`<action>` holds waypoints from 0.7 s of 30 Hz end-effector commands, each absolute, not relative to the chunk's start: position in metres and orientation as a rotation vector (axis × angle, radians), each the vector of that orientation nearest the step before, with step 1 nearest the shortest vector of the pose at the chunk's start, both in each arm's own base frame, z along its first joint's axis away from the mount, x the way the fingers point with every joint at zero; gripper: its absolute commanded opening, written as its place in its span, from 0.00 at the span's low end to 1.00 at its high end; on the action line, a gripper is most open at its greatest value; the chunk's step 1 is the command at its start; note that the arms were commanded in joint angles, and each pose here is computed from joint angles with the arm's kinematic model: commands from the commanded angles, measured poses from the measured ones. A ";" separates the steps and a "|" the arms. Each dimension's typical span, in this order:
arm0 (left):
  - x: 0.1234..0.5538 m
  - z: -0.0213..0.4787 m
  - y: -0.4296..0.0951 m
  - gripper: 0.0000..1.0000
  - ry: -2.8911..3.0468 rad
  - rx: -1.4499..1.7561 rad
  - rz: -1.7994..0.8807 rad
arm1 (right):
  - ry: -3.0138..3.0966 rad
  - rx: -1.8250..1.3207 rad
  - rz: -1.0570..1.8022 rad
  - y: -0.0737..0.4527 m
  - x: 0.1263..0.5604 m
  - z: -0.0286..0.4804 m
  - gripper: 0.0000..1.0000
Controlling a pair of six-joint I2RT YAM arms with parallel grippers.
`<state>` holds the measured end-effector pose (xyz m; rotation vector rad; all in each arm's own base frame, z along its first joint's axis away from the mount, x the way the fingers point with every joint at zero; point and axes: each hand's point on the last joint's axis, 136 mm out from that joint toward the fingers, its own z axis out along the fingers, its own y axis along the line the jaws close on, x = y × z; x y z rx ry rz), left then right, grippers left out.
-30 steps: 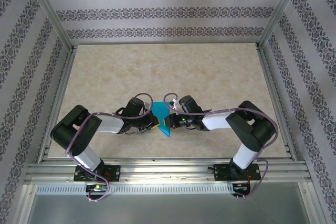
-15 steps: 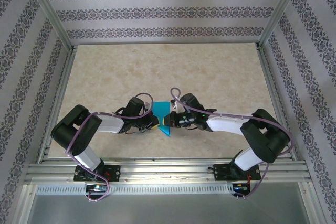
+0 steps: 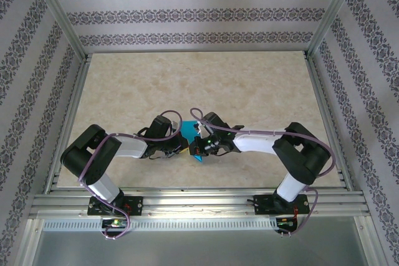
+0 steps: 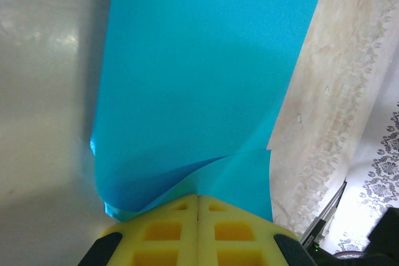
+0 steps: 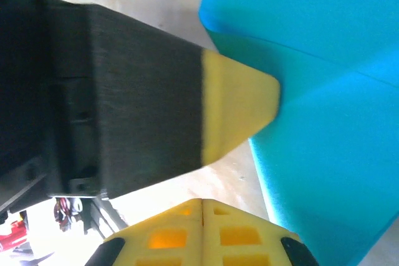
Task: Fold a paper plane with a square sheet of paper (pick it up from the middle)
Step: Third fold the triangle at the center of the table.
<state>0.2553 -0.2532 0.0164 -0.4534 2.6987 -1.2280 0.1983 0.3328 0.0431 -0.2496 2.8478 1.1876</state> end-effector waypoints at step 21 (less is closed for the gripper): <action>0.239 -0.012 -0.240 0.00 2.805 -0.480 -1.090 | 2.985 -0.196 1.040 0.319 0.187 0.009 0.00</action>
